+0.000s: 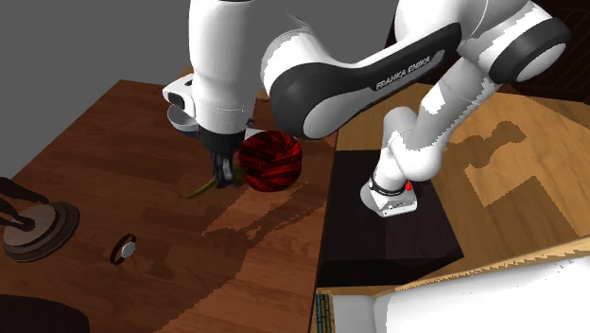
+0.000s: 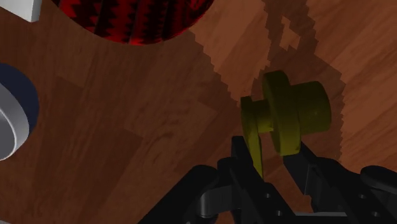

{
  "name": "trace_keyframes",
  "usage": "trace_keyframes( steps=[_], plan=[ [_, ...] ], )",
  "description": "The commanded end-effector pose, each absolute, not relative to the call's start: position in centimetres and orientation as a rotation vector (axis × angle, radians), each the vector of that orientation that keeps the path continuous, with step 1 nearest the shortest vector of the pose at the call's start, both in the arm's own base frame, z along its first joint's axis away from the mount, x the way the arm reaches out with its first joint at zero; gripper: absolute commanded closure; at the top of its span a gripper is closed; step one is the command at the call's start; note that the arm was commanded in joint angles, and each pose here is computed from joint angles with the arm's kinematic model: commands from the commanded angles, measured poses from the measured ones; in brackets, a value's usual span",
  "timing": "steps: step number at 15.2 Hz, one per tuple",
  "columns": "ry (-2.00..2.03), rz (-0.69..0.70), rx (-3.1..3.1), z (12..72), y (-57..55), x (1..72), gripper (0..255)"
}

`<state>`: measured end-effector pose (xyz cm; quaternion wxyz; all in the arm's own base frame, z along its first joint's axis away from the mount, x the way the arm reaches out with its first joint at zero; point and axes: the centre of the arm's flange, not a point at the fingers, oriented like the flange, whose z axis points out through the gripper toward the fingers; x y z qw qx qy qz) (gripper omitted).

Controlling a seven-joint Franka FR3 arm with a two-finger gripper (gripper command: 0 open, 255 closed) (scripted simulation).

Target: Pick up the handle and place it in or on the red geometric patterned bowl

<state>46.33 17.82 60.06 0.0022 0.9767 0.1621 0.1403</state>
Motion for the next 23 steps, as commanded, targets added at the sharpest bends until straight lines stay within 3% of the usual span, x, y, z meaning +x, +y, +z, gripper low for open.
trace_keyframes(
  steps=[1,14,23],
  plan=[
    [0.51,0.441,3.065,60.2,15.5,45.1,255],
    [0.51,0.441,3.065,60.9,0.5,37.1,255],
    [0.51,0.441,3.065,56.1,0.5,37.1,255]
  ],
)
